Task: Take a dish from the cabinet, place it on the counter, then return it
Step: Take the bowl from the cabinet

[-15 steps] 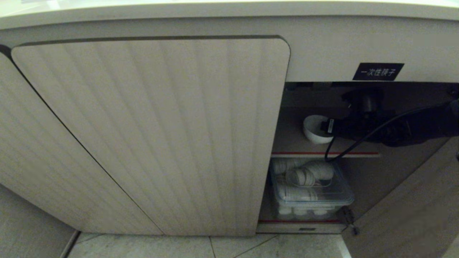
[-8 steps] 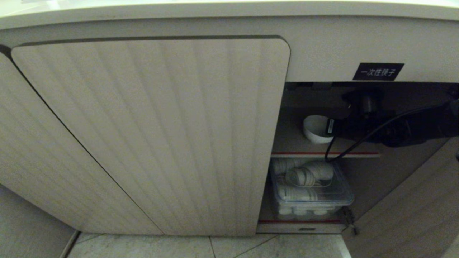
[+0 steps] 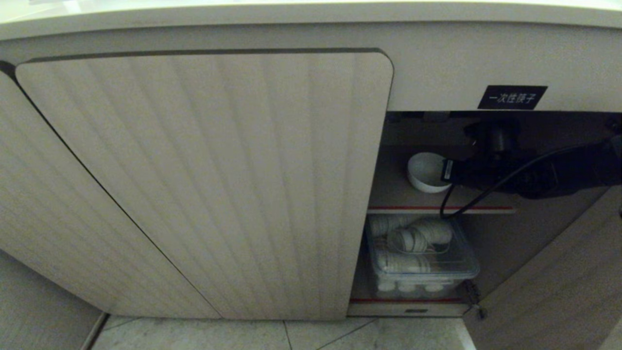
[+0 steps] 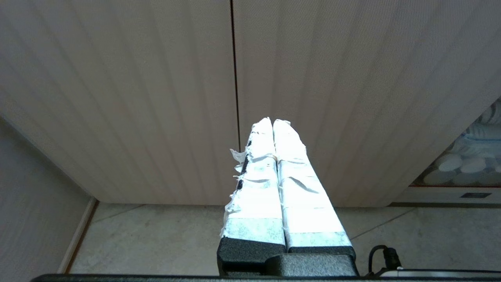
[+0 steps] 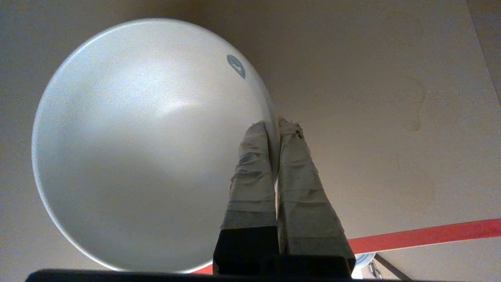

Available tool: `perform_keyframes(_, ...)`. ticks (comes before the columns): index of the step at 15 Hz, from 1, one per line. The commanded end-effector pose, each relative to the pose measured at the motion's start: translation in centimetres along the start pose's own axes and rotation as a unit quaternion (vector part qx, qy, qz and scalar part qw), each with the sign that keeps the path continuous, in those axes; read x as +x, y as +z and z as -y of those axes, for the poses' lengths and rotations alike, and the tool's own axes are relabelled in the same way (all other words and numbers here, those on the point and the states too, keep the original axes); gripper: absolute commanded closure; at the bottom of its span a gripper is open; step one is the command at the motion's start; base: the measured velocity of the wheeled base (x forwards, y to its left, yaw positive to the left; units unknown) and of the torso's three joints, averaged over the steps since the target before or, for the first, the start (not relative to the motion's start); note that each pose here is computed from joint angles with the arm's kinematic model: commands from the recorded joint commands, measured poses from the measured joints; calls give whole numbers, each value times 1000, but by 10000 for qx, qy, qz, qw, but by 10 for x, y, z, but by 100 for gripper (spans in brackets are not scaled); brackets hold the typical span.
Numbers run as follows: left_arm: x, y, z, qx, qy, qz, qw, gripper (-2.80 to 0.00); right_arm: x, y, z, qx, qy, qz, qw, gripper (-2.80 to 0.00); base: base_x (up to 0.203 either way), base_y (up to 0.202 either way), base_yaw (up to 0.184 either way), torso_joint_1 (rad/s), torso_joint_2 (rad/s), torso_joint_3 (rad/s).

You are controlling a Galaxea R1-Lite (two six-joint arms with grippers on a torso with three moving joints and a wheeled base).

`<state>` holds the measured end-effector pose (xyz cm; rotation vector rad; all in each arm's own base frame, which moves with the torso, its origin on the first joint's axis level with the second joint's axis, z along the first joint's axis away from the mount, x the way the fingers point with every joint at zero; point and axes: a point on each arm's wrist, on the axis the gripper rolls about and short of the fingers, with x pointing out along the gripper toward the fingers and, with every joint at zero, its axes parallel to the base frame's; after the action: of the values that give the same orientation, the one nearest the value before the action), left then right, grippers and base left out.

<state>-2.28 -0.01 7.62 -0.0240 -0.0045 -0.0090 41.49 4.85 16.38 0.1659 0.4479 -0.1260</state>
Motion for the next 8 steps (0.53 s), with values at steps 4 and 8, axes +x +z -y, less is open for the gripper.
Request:
perform_keyframes(4,0,0,0,-2,-1,4,10000,0,-2,-1,0,2,-4,-40,10000,0,0,0,0,0,0,0)
perform_keyframes(8,0,0,0,-2,-1,6,10000,0,-7,-10,3,-19,-32,-138,9999,0,0,0,0,0,0,0)
